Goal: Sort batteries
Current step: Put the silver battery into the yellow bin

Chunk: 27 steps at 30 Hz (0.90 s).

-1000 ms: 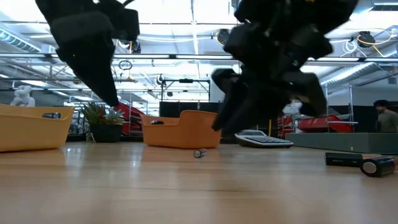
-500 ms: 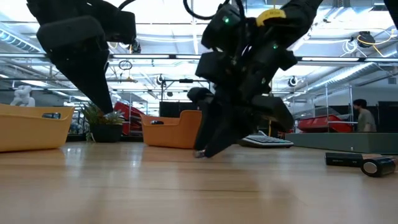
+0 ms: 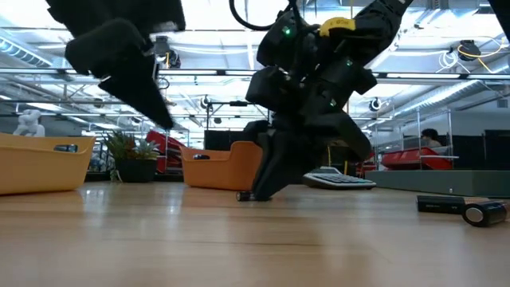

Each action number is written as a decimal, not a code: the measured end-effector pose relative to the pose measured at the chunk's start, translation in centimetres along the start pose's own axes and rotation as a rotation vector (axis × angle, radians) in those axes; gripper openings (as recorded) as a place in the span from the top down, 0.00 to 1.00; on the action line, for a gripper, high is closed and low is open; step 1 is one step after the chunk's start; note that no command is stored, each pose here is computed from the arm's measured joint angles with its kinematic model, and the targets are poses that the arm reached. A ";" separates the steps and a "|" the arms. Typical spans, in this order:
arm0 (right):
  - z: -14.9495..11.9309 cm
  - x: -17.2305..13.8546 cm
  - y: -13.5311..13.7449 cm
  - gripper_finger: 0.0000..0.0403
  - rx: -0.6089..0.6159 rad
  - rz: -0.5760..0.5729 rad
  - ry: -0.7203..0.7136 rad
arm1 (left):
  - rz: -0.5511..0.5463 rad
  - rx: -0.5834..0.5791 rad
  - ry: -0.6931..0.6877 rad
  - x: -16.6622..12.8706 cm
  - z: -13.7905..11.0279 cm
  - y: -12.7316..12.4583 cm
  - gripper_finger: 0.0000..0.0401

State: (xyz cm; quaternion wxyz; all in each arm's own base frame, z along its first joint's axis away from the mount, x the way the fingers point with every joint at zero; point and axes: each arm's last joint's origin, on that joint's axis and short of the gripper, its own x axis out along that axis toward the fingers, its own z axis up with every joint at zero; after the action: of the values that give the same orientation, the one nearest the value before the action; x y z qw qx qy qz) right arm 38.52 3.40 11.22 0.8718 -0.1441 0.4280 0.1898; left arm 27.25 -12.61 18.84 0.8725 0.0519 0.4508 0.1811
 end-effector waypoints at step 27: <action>4.2 -4.5 -1.7 0.99 0.147 0.223 -0.456 | -0.004 0.840 -0.255 -1.2 1.5 -2.2 0.56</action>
State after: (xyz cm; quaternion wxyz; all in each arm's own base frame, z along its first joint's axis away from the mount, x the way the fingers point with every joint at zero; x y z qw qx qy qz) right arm 39.72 2.68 17.49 0.9276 0.0143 0.2462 0.2806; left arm 28.43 -15.01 20.11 0.8246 0.4233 0.3742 -0.0274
